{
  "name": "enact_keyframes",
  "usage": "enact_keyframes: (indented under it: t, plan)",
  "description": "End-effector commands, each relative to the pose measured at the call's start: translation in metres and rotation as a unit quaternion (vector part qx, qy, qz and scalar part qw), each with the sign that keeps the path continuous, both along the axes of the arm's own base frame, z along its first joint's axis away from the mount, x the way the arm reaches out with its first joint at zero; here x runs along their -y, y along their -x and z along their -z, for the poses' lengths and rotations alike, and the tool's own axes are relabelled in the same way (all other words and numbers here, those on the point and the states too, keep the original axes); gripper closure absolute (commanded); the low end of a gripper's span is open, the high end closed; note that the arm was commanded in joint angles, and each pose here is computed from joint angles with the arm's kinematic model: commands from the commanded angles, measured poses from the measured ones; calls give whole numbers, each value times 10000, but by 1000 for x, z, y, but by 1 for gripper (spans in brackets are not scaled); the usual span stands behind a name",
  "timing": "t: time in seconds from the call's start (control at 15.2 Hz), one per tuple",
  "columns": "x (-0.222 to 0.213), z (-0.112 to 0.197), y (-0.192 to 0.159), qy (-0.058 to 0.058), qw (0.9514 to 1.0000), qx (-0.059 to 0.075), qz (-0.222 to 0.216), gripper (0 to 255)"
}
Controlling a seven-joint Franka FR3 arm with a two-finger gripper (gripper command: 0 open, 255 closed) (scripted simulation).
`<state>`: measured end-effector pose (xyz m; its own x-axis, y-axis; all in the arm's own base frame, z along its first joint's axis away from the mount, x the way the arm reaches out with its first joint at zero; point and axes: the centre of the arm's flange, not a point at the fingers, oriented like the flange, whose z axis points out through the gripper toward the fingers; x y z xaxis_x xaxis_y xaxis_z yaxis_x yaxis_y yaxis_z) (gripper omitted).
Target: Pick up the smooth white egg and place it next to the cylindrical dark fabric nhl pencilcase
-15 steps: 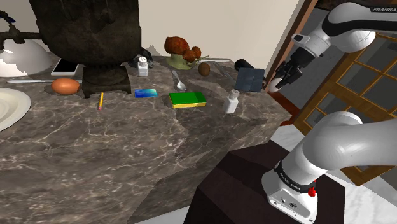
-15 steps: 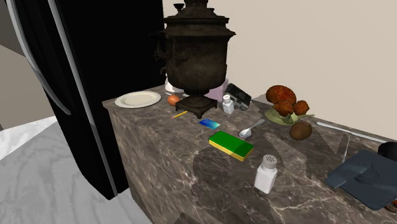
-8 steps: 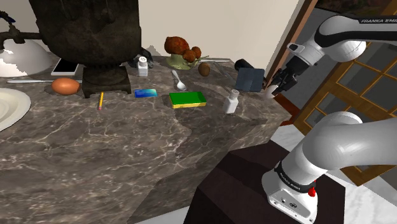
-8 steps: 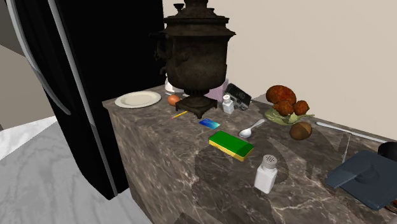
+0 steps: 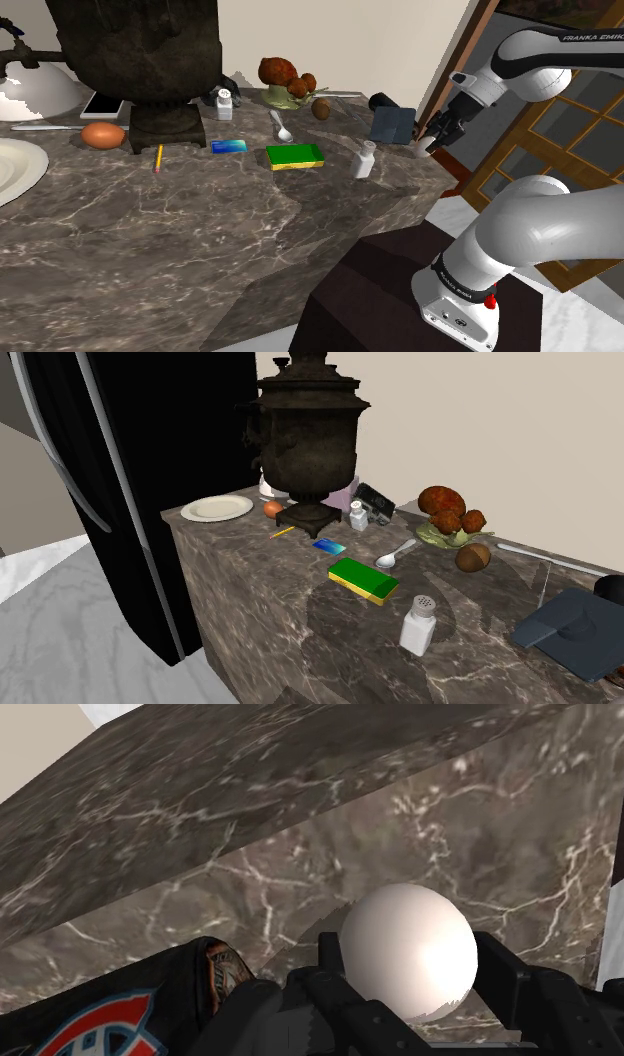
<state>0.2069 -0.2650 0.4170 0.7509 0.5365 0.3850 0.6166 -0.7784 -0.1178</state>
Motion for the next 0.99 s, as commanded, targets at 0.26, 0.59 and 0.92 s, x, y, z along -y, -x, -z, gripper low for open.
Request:
enact_keyframes:
  t: [0.26, 0.59, 0.92]
  plan:
    - [0, 0, 0, 0, 10000, 1, 0, 0]
    - [13, -36, 9, 0, 10000, 1, 0, 0]
    - [16, -46, 12, 0, 10000, 1, 0, 0]
